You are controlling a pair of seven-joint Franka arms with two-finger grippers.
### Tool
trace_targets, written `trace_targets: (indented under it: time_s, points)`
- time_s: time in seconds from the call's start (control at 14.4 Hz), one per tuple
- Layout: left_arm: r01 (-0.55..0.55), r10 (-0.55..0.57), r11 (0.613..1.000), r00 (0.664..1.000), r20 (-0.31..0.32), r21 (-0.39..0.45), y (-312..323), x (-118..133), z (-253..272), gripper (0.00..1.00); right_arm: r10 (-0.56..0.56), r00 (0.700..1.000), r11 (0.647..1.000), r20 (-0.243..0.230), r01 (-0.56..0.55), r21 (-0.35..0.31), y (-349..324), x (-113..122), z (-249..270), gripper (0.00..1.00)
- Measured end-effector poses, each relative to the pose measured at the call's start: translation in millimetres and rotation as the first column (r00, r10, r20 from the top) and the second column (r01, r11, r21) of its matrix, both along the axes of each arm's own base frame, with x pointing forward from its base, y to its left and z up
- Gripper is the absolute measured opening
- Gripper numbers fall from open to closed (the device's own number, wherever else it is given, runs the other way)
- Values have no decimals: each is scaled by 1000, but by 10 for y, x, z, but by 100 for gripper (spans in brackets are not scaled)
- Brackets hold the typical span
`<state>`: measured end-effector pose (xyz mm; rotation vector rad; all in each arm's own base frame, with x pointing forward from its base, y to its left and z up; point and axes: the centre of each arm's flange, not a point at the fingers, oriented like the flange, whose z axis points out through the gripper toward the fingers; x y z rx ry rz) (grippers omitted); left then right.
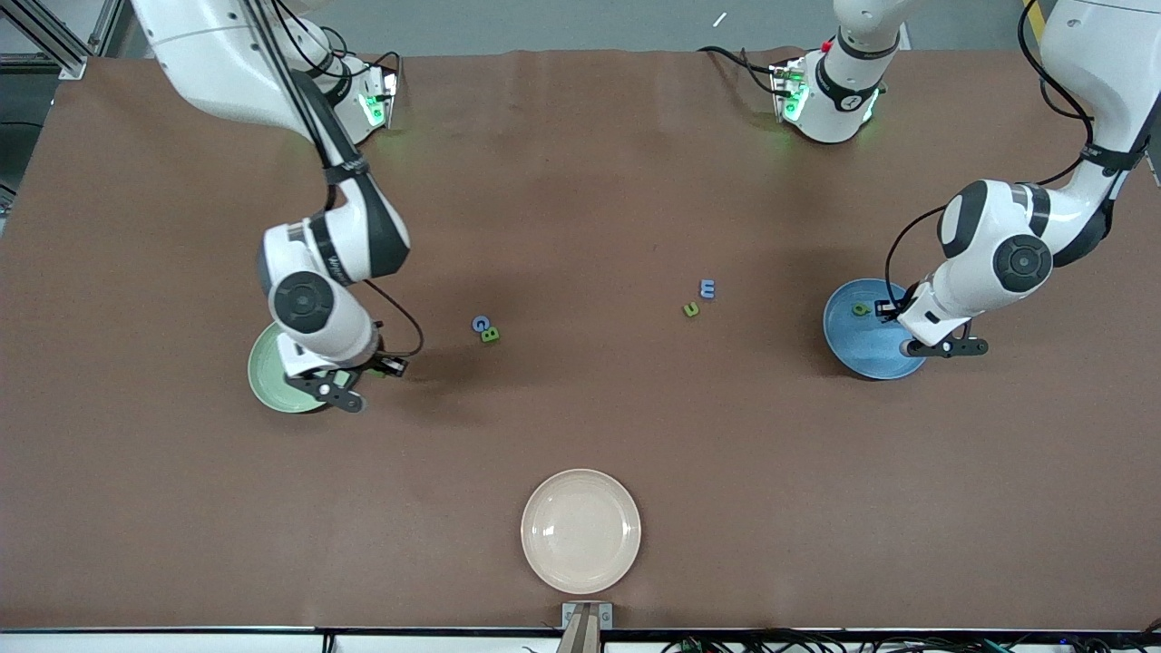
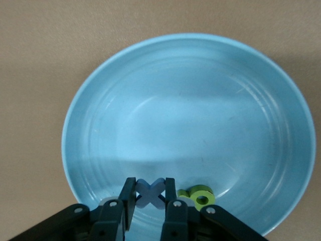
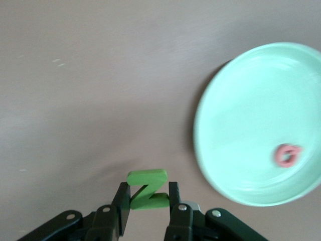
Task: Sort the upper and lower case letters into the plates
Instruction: 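Release the x while the right gripper releases the N in the green plate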
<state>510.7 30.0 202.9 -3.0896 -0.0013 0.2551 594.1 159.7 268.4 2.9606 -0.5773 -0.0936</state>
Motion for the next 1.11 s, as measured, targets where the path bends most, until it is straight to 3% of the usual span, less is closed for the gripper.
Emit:
trace_targets:
  time_s: [0.21, 0.55, 0.62, 0.9, 1.11]
  points:
    - [16, -16, 1000, 1000, -12, 1, 24, -21, -87, 27, 8, 999, 1000, -35, -8, 7, -505, -104, -66, 35]
    - [14, -14, 1000, 1000, -11, -1, 39, -12, -101, 27, -44, 999, 999, -25, 45, 21, -1176, -233, -362, 35]
    - [15, -15, 1000, 1000, -8, -1, 39, -1, -92, 32, -56, 998, 998, -23, 57, 22, -1274, -250, -391, 35]
    - [44, -44, 999, 999, 13, -8, -116, 62, -6, 72, -105, 994, 993, 18, 103, 62, -1350, -319, -501, 35]
    - [69, -68, 997, 997, 33, -23, -499, 96, 112, 99, -147, 989, 983, 22, 144, 111, -1244, -349, -535, 35]
